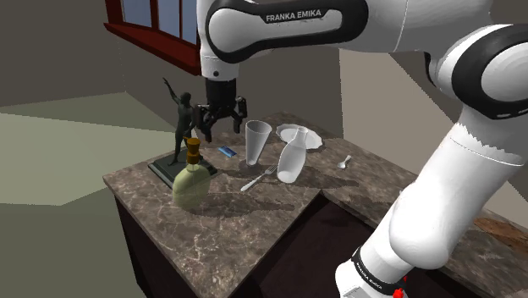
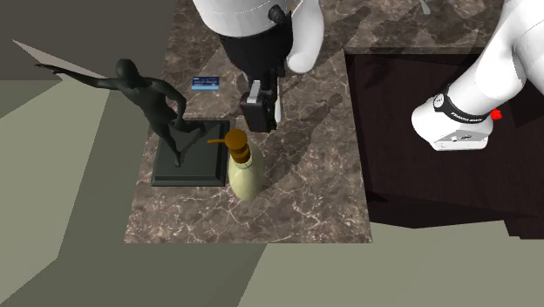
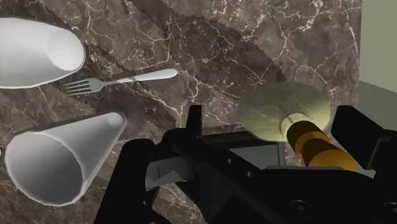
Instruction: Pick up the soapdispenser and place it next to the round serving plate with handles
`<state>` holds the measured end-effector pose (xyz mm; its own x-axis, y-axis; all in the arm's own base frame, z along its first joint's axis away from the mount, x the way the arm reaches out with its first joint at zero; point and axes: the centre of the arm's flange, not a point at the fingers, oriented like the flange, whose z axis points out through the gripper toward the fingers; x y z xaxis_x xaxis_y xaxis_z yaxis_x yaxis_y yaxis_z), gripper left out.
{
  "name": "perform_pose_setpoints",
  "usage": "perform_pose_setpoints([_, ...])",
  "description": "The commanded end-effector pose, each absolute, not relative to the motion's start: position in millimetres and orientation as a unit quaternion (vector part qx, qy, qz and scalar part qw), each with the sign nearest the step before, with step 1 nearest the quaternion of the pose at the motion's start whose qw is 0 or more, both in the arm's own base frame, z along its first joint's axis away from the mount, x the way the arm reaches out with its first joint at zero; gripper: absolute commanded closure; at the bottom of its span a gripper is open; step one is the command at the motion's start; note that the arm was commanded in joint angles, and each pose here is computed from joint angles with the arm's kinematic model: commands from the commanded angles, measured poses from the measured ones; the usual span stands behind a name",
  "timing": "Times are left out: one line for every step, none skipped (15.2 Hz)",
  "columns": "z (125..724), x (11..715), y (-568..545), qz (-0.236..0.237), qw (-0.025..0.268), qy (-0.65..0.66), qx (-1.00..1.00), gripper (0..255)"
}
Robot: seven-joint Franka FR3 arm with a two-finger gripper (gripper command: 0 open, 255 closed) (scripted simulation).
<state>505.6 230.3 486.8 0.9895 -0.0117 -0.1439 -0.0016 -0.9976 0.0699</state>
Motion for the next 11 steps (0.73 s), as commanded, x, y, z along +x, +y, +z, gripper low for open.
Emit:
perform_pose_setpoints([482, 521, 250, -0.073, 0.032, -0.004, 0.997, 0])
perform_pose_setpoints([480, 530, 260, -0.073, 0.031, -0.004, 0.997, 0])
perform_pose_setpoints([478, 538, 269, -0.073, 0.03, -0.003, 0.997, 0])
perform_pose_setpoints([476, 547, 279, -0.074, 0.029, -0.003, 0.997, 0])
perform_pose_setpoints([473, 556, 288, -0.074, 0.028, -0.003, 0.997, 0])
perform_pose_setpoints([473, 558, 291, -0.074, 0.028, -0.003, 0.997, 0])
perform_pose_setpoints([468, 557, 290, -0.074, 0.028, -0.003, 0.997, 0])
perform_pose_setpoints([462, 557, 290, -0.074, 0.028, -0.003, 0.997, 0])
perform_pose_setpoints([457, 556, 290, -0.074, 0.028, -0.003, 0.997, 0])
perform_pose_setpoints([452, 555, 290, -0.074, 0.028, -0.003, 0.997, 0])
perform_pose_setpoints([447, 554, 289, -0.074, 0.028, -0.003, 0.997, 0])
